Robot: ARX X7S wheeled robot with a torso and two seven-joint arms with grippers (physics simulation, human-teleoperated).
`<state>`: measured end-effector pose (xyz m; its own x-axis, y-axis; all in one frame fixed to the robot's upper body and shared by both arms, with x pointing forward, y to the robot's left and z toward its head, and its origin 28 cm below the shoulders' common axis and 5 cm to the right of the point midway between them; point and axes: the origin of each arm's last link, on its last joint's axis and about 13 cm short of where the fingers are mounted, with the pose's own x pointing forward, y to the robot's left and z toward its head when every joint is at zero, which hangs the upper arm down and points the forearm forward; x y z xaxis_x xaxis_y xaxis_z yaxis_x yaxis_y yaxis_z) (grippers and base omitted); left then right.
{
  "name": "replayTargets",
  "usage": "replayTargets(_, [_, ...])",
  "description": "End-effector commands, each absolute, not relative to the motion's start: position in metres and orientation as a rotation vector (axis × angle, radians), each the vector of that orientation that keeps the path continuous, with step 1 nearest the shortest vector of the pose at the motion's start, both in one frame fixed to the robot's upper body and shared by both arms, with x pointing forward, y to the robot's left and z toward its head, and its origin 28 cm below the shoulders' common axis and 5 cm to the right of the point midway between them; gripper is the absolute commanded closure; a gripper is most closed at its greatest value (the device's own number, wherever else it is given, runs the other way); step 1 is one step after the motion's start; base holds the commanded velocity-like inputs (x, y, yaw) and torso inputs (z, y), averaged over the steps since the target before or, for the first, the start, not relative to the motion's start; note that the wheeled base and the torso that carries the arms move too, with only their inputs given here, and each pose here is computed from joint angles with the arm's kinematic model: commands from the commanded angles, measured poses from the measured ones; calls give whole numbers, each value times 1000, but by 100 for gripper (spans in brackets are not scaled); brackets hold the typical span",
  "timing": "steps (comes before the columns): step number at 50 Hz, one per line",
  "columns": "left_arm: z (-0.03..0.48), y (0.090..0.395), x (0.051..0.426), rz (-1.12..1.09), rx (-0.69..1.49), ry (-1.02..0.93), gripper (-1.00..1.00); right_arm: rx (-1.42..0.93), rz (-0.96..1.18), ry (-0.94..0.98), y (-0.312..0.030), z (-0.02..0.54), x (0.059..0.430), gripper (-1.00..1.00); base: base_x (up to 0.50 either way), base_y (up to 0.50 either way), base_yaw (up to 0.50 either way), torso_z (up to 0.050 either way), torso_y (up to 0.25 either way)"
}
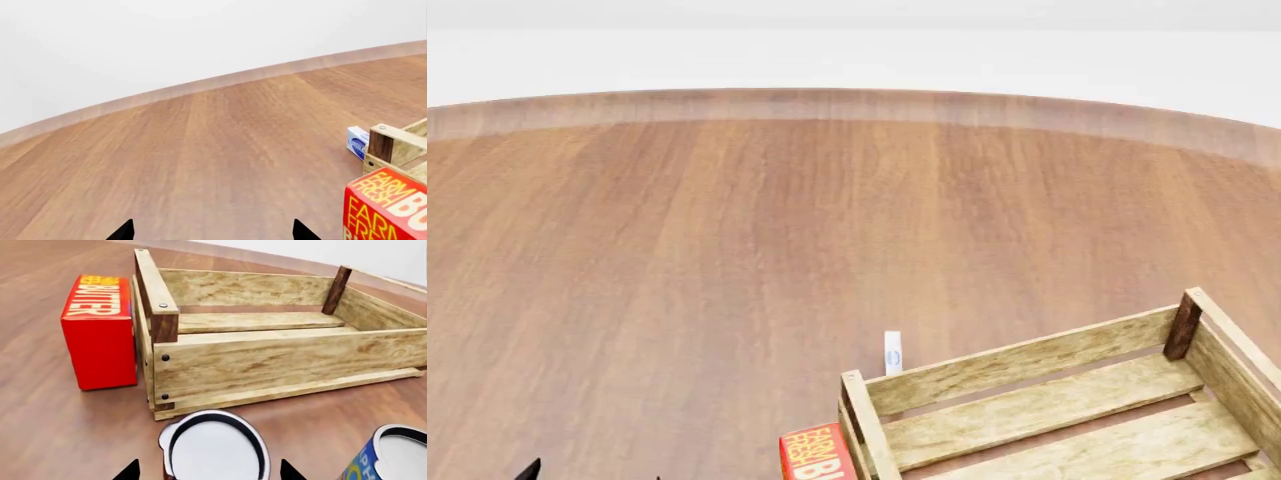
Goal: Pick up the tomato sauce, and put it in the wooden tray.
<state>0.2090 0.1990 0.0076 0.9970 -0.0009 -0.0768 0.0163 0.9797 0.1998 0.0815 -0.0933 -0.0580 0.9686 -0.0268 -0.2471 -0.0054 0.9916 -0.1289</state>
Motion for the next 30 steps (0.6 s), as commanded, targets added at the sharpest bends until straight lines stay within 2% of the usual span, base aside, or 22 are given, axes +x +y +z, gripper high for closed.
replayTargets(1, [10,200,211,14,156,51,-100,-106,-13,238,-92,-55,93,-100,0,0,0,0,0])
replayTargets(30, [10,200,210,15,156,49,-100,-90,-24,275,-95,-64,101,-100,0,0,0,0,0])
